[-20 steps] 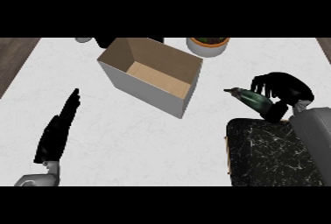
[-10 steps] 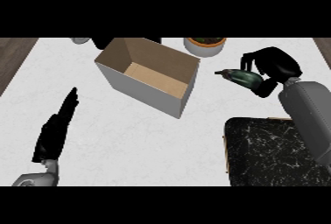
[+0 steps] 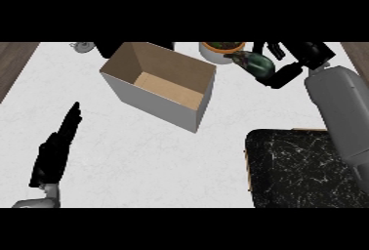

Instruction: Pick the eggplant from the tray and place it in the cardboard box

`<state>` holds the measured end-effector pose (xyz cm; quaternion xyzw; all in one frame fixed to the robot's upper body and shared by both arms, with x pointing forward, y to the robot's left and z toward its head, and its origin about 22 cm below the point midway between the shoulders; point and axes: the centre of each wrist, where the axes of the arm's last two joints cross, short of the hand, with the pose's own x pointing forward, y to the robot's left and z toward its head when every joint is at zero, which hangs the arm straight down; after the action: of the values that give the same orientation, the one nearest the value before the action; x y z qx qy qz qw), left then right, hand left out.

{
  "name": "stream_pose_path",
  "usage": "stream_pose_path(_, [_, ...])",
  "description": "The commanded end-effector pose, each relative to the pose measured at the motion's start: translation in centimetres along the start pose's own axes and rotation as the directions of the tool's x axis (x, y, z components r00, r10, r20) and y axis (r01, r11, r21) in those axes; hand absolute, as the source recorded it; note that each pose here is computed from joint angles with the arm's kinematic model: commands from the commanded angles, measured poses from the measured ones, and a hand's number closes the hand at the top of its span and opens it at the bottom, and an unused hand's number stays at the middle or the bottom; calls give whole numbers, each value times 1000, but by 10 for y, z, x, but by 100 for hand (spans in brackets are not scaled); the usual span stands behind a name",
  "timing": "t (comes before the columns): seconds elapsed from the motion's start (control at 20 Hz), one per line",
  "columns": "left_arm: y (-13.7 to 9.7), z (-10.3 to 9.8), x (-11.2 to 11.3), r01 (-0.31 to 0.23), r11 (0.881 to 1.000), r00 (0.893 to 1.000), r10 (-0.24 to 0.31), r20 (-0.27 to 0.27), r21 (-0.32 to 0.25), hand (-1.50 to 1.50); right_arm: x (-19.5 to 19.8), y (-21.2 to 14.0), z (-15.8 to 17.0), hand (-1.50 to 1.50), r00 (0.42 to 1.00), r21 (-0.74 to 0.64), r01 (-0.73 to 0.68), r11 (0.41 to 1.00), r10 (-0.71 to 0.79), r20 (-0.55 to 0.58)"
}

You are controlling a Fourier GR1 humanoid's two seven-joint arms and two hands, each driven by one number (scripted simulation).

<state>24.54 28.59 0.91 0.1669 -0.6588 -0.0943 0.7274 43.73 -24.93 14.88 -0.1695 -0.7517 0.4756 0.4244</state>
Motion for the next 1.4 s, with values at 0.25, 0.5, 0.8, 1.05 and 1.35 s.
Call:
stream_pose_path(0.25, [9,2,-7,10,1000,1000,-10,-5,14,0,76,-9,-55,150,971,8,162,987,-161,178])
stream_pose_path(0.5, [-6,1,2,12,1000,1000,-12,13,7,0,113,-5,-86,150,981,30,135,990,-138,133])
stream_pose_path(0.8, [11,0,12,3,1000,1000,-3,-11,5,0,154,37,-115,150,985,71,129,989,-136,107])
stream_pose_path(1.05, [6,7,7,12,1000,1000,-12,12,-11,0,138,70,-123,150,992,132,97,987,-106,64])
stream_pose_path(1.35, [-12,-1,12,4,999,999,-3,33,-37,0,143,93,-132,150,999,175,46,983,-44,-15])
